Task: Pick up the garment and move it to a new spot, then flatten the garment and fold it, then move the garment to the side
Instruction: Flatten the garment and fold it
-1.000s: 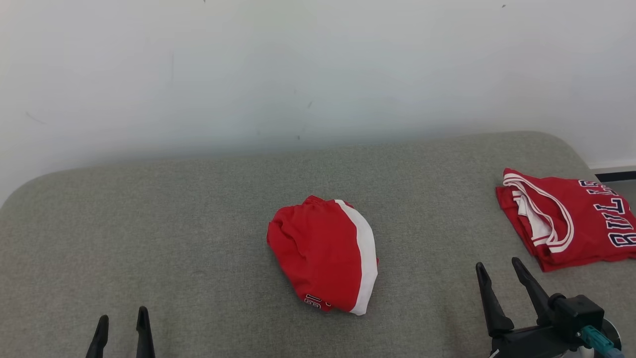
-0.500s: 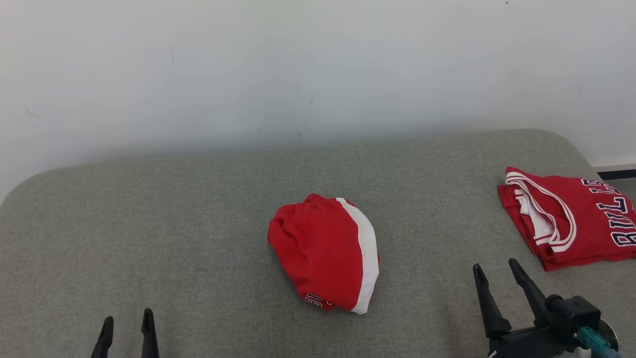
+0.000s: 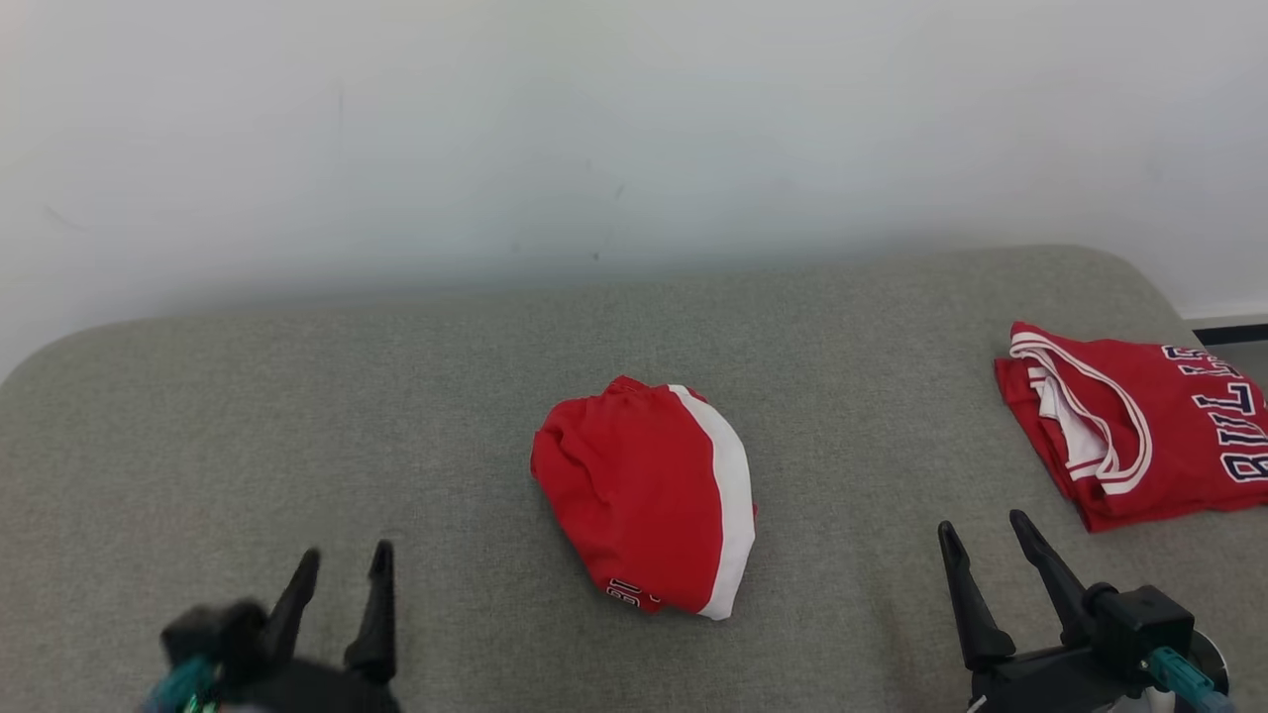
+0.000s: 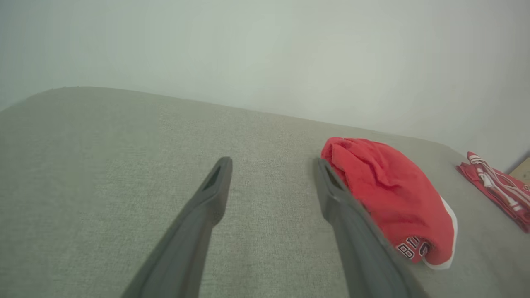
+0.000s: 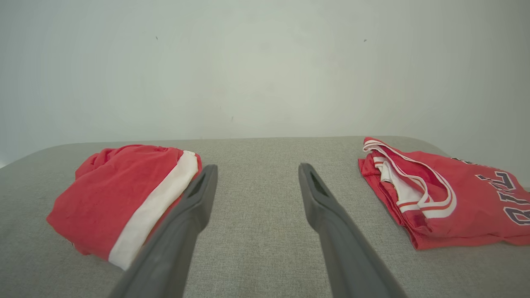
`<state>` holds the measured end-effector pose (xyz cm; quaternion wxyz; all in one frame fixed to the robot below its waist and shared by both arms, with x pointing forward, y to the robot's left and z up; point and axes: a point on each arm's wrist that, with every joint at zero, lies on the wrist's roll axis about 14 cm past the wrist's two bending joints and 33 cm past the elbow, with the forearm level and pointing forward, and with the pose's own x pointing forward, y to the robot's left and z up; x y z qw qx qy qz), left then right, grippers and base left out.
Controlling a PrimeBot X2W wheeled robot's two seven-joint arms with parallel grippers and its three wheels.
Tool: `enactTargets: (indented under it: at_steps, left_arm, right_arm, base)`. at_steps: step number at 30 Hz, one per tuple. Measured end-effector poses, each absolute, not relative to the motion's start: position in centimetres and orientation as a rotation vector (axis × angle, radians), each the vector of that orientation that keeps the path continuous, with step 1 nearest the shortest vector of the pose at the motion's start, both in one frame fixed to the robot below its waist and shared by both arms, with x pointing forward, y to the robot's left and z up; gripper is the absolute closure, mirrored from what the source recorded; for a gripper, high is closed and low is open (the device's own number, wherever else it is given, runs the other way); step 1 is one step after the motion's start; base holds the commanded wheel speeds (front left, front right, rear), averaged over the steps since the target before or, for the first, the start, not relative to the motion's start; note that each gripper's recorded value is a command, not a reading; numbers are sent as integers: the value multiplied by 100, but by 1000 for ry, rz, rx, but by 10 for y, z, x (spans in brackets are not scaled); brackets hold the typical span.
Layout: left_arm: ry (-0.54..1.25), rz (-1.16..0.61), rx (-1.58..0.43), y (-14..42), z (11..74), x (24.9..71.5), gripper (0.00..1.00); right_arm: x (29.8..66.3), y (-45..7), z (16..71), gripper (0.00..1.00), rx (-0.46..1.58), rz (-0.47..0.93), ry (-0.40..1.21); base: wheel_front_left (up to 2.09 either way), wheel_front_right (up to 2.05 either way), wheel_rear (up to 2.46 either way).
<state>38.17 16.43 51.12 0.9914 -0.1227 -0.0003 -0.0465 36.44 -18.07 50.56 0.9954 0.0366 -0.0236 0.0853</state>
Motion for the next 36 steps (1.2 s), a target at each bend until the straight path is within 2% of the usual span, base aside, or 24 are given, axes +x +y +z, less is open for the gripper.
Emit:
enactTargets:
  at_steps: [12,18,25,36]
  left_arm:
    - [309,-340,-143,70,530,487,0]
    - [392,-451,-43,23,540,528,0]
    - [591,-534,74,-21,496,547,0]
    - [821,-607,198,-67,430,540,0]
  right_arm:
    - [372,-171,517,0,63,203,-70]
    - [375,-178,514,0,59,181,-58]
    - [366,-211,500,0,44,81,-11]
    - [350,-246,475,0,27,-42,78]
  base:
    - [0,0,0]
    - [0,0,0]
    - [0,0,0]
    - [0,0,0]
